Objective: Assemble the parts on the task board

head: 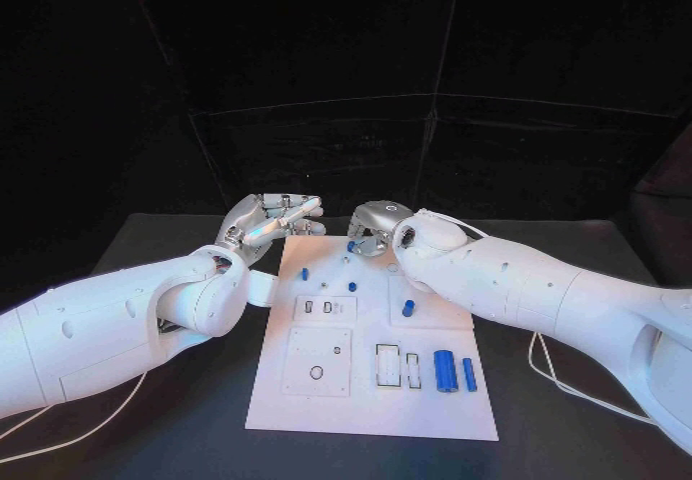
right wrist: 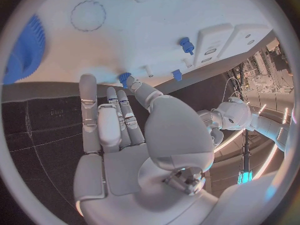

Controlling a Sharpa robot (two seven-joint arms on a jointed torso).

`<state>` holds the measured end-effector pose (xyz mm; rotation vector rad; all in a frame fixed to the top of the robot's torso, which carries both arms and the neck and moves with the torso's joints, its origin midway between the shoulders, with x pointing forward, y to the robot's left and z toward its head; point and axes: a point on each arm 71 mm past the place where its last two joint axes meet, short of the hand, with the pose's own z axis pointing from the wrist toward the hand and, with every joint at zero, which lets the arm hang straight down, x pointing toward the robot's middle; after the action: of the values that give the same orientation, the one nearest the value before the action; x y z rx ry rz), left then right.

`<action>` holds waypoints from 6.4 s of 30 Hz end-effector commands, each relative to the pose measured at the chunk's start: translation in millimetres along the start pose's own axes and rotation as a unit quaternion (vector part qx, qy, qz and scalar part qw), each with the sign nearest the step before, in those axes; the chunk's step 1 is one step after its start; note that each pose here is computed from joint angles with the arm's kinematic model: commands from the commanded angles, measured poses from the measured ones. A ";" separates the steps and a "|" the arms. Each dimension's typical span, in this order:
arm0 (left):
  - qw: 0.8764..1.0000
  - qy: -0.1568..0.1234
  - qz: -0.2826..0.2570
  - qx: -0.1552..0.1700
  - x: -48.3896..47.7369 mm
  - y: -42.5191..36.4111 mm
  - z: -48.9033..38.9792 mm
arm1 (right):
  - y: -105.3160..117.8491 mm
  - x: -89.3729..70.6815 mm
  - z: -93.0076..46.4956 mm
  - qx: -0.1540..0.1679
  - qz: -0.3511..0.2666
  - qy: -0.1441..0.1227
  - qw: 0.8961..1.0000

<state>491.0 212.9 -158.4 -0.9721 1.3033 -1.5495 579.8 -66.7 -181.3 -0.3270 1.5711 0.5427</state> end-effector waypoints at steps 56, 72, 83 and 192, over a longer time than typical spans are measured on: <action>1.000 0.005 0.000 -0.001 -8.2 -0.8 0.5 | -86.6 -22.9 -64.1 0.104 0.084 0.086 0.987; 1.000 0.004 0.001 -0.002 -8.5 -0.2 1.3 | -86.2 -15.6 -61.3 0.109 0.081 0.093 0.986; 1.000 0.004 0.001 -0.002 -9.2 0.0 1.4 | -87.2 -16.1 -61.7 0.106 0.081 0.088 0.987; 1.000 0.005 0.001 -0.009 -8.2 1.4 3.1 | 32.0 9.5 -17.0 0.015 0.036 0.064 0.997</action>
<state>496.7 220.5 -161.2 -0.9859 1.3251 -1.5342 548.1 -47.2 -187.9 -0.3128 1.7222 0.5365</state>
